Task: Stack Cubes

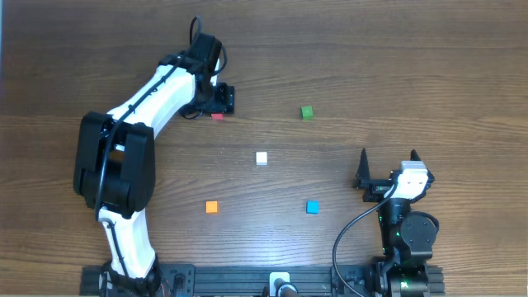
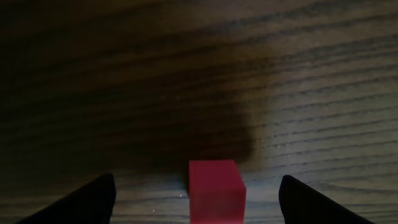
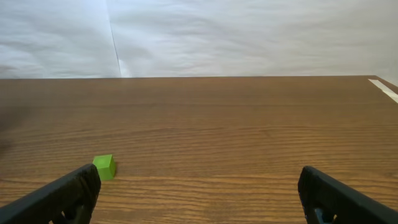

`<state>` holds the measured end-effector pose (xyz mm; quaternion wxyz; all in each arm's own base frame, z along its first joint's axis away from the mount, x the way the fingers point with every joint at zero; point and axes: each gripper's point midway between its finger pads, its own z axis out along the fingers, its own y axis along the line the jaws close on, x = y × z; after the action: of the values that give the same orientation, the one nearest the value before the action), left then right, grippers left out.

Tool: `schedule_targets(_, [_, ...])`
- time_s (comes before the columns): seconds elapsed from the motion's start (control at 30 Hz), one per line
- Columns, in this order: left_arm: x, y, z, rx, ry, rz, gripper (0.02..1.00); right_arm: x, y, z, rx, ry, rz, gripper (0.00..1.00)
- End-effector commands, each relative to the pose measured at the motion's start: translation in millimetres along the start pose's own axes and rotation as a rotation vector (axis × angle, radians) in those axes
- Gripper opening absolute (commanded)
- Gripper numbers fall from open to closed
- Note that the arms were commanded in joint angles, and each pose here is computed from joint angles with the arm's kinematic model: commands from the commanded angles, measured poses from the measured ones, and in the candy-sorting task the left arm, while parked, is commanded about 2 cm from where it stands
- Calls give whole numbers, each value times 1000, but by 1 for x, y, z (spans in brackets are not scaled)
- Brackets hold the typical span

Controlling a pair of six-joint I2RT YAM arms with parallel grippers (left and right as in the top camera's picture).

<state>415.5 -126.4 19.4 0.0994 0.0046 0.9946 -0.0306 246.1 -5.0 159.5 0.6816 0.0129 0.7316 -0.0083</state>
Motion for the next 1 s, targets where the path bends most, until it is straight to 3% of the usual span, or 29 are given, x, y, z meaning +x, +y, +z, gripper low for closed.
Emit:
schedule_targets(0.03, [-3,-2,5,-17,-1,-1,836,2,0,0,-3,0,6,991])
schedule_targets(0.43, [0,-7,14,-28,9,17,724,2,0,0,-3,0,6,991])
schedule_targets(1.0, [0,-6,14,-35,7,17,336,2,0,0,-3,0,6,991])
